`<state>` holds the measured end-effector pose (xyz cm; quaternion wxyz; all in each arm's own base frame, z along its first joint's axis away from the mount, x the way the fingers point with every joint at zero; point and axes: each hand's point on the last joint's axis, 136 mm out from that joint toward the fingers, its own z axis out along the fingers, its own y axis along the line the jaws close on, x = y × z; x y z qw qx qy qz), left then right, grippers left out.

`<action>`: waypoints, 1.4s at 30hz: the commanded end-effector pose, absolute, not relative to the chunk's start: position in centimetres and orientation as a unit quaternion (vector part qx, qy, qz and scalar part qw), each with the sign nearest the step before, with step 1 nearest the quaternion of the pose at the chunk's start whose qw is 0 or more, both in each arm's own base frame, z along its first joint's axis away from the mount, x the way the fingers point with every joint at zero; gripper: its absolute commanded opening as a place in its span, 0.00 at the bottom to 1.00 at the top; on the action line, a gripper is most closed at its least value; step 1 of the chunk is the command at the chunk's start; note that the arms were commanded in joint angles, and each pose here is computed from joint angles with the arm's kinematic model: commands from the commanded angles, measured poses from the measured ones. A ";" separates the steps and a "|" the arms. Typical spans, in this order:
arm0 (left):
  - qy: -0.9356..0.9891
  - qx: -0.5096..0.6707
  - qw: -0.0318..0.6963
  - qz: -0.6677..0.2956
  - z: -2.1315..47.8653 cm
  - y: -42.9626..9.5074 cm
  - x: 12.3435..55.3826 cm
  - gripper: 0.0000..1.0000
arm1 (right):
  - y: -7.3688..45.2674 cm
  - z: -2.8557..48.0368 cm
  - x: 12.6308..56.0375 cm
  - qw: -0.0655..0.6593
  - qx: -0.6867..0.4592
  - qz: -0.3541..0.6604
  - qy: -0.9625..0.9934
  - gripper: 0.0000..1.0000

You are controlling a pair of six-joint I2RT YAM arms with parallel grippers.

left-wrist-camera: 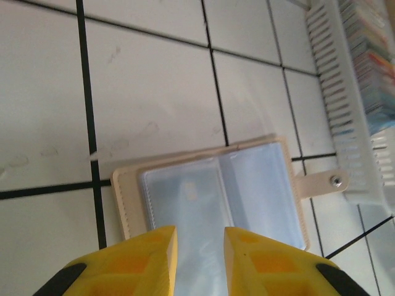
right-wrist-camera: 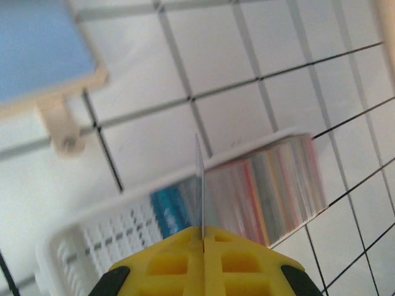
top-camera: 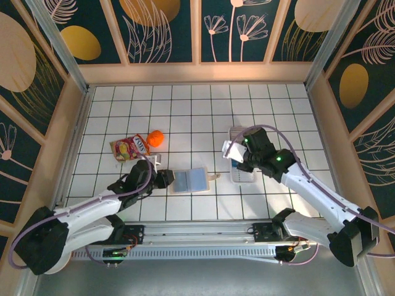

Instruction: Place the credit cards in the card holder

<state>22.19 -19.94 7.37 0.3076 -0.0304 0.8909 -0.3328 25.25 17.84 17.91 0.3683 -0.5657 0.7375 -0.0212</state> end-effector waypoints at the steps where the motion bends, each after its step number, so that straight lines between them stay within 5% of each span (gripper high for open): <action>1: 0.888 -0.057 0.323 -0.322 7.5 -18.7 22.1 0.26 | 20.0 23.0 27.5 0.438 -0.367 0.087 0.816 0.00; 9: 0.878 -0.089 0.309 -0.354 7.8 -18.7 21.3 0.17 | 22.0 22.7 27.3 0.332 -0.135 0.281 0.890 0.00; 17: 0.880 -0.107 0.285 -0.366 7.0 -18.4 20.3 0.18 | 25.7 20.7 25.4 0.237 -0.019 0.452 0.860 0.00; 26: 0.887 -0.108 0.256 -0.368 6.0 -19.0 19.8 0.15 | 30.8 15.5 22.0 0.189 -0.041 0.465 0.864 0.00; 42: 0.901 -0.102 0.229 -0.353 4.4 -19.5 19.7 0.05 | 32.2 7.9 21.4 0.133 -0.022 0.407 0.903 0.00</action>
